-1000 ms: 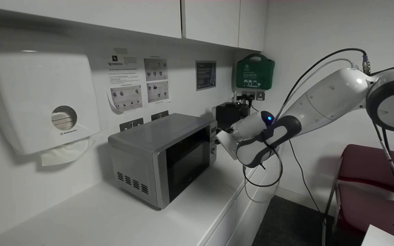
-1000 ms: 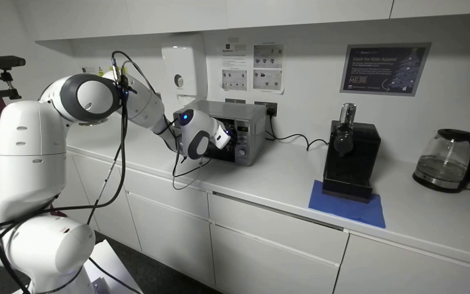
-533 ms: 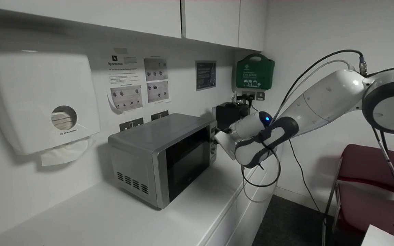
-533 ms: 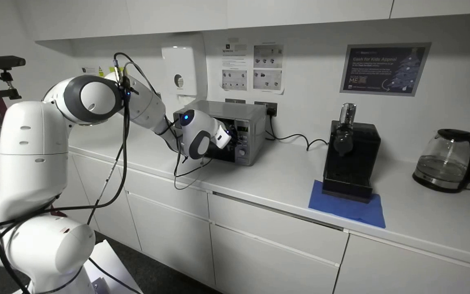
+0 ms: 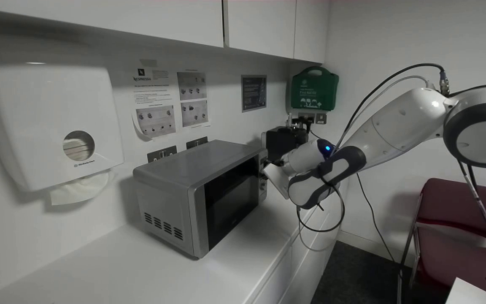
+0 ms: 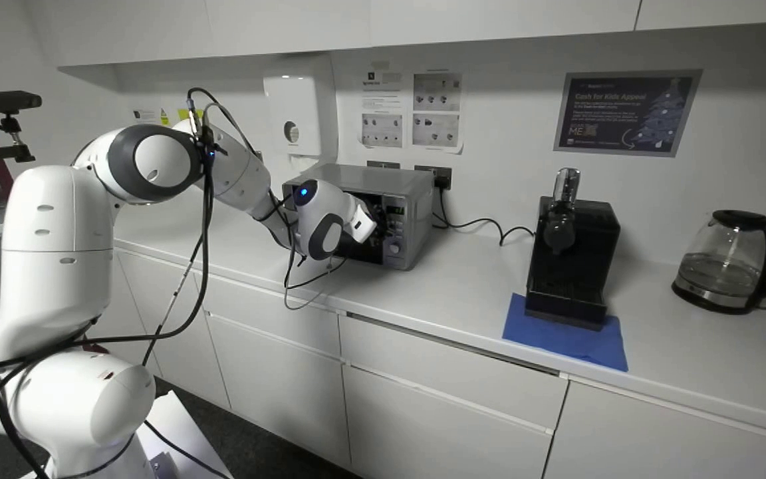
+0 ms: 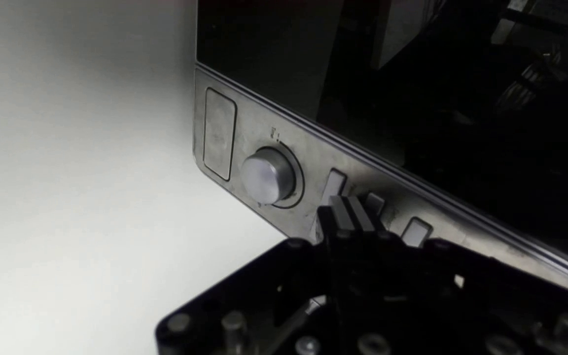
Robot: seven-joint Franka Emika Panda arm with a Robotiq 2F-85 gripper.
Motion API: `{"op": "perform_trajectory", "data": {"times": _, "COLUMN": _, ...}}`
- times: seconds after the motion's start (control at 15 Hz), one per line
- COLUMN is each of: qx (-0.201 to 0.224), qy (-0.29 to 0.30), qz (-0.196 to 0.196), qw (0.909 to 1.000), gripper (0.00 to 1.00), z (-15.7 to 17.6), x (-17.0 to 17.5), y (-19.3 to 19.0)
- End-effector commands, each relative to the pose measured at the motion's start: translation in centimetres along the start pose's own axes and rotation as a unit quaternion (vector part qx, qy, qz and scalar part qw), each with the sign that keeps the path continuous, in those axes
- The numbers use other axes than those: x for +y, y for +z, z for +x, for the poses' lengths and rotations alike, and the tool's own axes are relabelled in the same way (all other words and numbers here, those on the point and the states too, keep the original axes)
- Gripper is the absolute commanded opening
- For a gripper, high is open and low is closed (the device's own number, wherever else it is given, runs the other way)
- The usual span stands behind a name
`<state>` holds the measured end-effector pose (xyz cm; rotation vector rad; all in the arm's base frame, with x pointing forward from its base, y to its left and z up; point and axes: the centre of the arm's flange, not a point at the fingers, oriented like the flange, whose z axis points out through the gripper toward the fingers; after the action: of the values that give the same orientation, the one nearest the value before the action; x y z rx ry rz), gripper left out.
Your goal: Press a button on the microwave
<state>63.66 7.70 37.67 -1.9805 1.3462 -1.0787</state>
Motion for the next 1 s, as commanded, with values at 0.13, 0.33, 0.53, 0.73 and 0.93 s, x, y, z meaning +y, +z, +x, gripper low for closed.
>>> {"op": "perform_trajectory", "data": {"times": 0.13, "qx": 0.0, "qy": -0.007, "qz": 0.0, "qw": 1.0, "gripper": 0.0, "z": -0.3, "x": -1.5, "y": 0.2}}
{"op": "perform_trajectory", "data": {"times": 0.33, "qx": -0.002, "qy": -0.01, "qz": 0.006, "qw": 0.9999, "gripper": 0.0, "z": -0.5, "x": -1.8, "y": -0.2}}
{"op": "perform_trajectory", "data": {"times": 0.53, "qx": -0.005, "qy": -0.011, "qz": 0.007, "qw": 0.9999, "gripper": 0.0, "z": -0.8, "x": -1.9, "y": -0.4}}
{"op": "perform_trajectory", "data": {"times": 0.73, "qx": -0.006, "qy": -0.012, "qz": 0.008, "qw": 0.9999, "gripper": 0.0, "z": -0.8, "x": -2.0, "y": -0.5}}
{"op": "perform_trajectory", "data": {"times": 0.93, "qx": -0.005, "qy": -0.014, "qz": 0.014, "qw": 0.9998, "gripper": 0.0, "z": -0.8, "x": -2.1, "y": -0.8}}
